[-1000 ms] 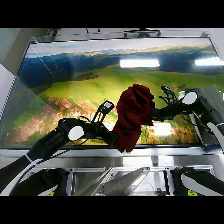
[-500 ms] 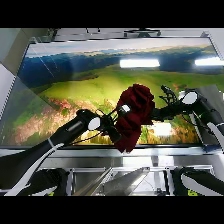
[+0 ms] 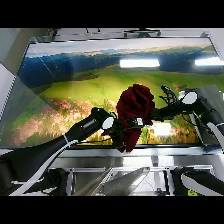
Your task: Fold the shirts.
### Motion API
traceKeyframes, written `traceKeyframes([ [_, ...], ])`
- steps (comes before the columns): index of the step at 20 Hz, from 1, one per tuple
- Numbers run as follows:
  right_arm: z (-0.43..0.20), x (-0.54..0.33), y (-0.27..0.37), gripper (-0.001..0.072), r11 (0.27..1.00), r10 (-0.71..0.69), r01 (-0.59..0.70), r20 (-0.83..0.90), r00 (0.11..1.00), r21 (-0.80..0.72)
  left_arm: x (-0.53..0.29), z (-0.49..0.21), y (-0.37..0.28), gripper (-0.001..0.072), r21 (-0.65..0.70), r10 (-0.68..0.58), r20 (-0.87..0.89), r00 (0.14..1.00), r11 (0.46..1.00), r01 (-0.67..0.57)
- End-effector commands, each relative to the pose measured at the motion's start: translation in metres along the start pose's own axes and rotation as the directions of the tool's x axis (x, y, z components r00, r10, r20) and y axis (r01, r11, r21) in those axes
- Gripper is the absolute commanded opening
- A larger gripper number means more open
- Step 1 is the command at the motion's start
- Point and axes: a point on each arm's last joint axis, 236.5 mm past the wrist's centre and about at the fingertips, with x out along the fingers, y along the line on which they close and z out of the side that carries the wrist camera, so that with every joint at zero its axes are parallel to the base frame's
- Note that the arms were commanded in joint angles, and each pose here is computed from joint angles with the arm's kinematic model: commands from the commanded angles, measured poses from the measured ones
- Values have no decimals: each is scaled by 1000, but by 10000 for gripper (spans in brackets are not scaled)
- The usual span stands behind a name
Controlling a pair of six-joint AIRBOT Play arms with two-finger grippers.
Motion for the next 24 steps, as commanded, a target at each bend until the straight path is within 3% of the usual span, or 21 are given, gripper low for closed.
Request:
traceKeyframes([
  [1, 0, 0, 0, 18, 1000, 1, -1, 1, 1000, 0, 15, 6, 4, 691, 25, 7, 4, 1000, 1000, -7],
  [2, 0, 0, 0, 18, 1000, 1, -1, 0, 1000, 0, 18, 5, 5, 689, 16, 5, 1, 1000, 1000, -5],
  [3, -1, 0, 0, 18, 1000, 1, -1, -3, 1000, 1, 21, 4, 5, 526, 6, 2, -4, 1000, 1000, -2],
  [4, -1, 0, 0, 18, 1000, 1, -1, -4, 1000, 1, 22, 4, 5, 225, 6, 1, -5, 1000, 1000, -1],
  [5, -1, 0, 0, 18, 1000, 1, -1, -6, 1000, 1, 21, 5, 6, 13, 9, 3, -2, 1000, 1000, -3],
  [10, -5, -1, 0, 18, 1000, 3, -4, -21, 1000, -7, -19, 24, 23, 12, -123, 23, 39, 999, 992, -18],
  [13, 0, -10, -13, 17, 1000, -2, 2, 2, 1000, 27, -76, 16, 62, 23, -283, 118, 127, 985, 956, -78],
  [15, 9, -25, -31, 18, 996, -8, 3, 52, 999, 88, -122, -10, 101, 28, -457, 218, 179, 959, 882, -115],
  [17, 12, -44, -49, 17, 990, -11, -2, 91, 996, 142, -166, -38, 130, 29, -614, 274, 258, 926, 787, -61],
  [21, 9, -66, -74, 17, 981, -13, -12, 122, 993, 196, -193, -109, 158, 29, -810, 266, 392, 881, 555, 192],
  [24, 9, -66, -64, 17, 984, 36, -56, 119, 992, 169, -163, -144, 154, 29, -825, 185, 489, 852, 414, 384],
])
